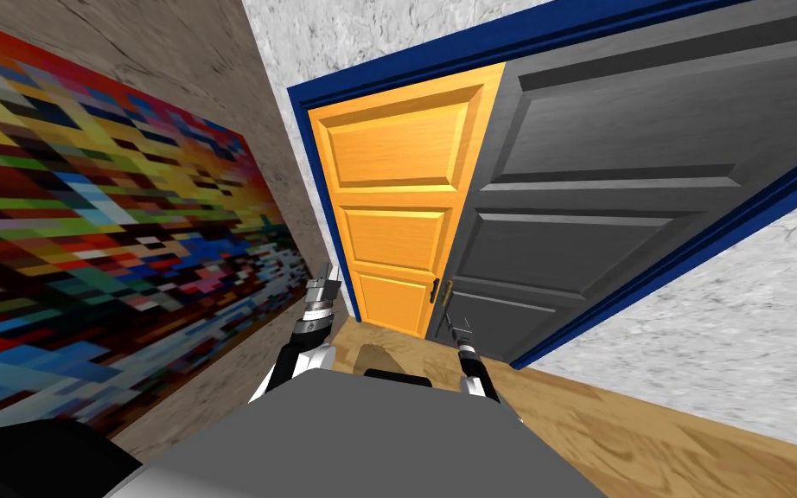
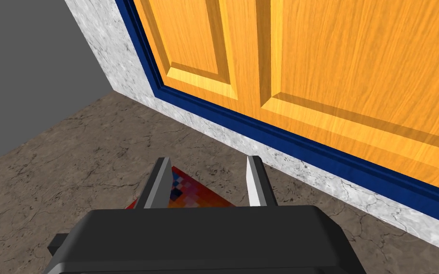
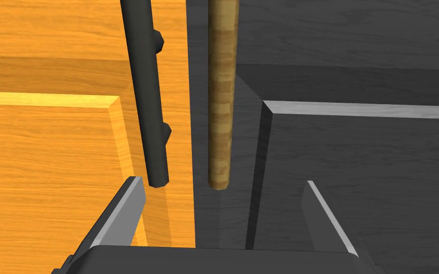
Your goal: Pull the door open
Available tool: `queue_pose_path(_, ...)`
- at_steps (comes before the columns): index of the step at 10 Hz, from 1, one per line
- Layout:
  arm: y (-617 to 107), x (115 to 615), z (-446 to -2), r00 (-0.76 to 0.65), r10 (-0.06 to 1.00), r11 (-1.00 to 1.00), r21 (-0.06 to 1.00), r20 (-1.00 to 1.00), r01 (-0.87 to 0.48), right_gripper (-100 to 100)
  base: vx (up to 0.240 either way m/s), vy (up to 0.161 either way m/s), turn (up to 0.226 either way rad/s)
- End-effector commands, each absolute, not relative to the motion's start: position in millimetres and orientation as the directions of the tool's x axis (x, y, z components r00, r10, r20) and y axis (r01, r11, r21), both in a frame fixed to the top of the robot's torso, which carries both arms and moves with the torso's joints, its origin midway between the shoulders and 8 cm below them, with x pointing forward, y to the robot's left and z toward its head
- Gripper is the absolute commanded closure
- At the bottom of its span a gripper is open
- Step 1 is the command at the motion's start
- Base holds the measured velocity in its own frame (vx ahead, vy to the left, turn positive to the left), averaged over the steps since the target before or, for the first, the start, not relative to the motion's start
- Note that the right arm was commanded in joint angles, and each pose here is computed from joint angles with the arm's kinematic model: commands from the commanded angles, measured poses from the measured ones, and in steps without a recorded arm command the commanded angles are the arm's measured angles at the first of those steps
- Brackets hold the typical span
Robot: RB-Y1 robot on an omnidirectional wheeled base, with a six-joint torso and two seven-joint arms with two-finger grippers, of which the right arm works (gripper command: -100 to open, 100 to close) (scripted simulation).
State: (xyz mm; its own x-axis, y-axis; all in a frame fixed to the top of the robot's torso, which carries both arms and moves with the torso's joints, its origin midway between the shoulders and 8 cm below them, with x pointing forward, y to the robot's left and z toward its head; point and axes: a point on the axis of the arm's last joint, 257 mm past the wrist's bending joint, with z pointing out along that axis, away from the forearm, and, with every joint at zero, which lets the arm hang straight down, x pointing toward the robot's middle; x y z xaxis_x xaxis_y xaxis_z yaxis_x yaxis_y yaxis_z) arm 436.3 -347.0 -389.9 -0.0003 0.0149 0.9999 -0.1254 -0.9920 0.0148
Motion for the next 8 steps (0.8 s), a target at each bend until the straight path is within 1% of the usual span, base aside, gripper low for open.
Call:
queue_pose_path(1,-347.0,436.3,-389.9,0.000,0.015,-0.992,0.015,1.000,-0.125,-100,0.062,0.002,0.013)
queue_pose_path(2,-364.9,422.1,-401.0,0.030,0.022,-0.988,0.026,0.999,-0.151,-100,-0.082,-0.034,-0.109)
queue_pose_path(6,-403.2,392.8,-418.9,0.087,0.044,-0.977,0.061,0.995,-0.205,-100,-0.158,-0.015,-0.078)
queue_pose_path(7,-403.2,392.8,-418.9,0.087,0.044,-0.977,0.061,0.995,-0.205,-100,-0.069,0.002,-0.006)
queue_pose_path(8,-417.3,381.9,-424.2,0.106,0.052,-0.972,0.075,0.993,-0.225,-100,-0.056,-0.015,-0.044)
